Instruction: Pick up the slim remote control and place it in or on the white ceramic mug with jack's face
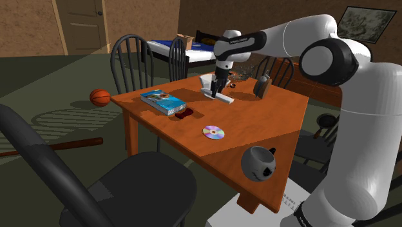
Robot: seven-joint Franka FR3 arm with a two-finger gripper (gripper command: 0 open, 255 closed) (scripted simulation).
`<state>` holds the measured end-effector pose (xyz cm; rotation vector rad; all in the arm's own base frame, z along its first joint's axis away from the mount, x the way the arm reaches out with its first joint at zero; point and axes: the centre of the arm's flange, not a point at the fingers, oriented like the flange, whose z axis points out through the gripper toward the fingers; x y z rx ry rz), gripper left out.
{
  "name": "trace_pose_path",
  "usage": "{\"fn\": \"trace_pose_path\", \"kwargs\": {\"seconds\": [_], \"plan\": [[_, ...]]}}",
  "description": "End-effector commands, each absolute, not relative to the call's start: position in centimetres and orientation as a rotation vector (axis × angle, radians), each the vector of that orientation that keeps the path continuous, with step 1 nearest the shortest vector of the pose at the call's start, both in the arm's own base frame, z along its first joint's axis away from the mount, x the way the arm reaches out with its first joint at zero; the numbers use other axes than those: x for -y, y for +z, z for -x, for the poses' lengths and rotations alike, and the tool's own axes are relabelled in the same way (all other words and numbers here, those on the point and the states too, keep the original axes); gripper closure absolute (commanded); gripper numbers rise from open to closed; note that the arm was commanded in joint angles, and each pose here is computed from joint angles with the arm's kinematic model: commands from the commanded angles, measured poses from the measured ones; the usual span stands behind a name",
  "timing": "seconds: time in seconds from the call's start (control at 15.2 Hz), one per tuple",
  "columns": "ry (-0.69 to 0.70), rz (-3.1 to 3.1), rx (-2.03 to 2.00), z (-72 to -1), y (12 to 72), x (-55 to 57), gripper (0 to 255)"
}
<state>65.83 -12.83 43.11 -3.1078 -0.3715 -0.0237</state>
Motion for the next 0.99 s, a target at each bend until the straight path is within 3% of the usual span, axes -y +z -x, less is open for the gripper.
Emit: {"fn": "trace_pose_path", "kwargs": {"seconds": [0.0, 0.79, 0.92], "plan": [[-0.023, 3.108, 0.371, -65.8, 44.1, 12.7, 255], [-0.023, 3.108, 0.371, -65.8, 50.2, 12.7, 255], [-0.023, 3.108, 0.371, -63.3, 50.3, 11.8, 255]]}}
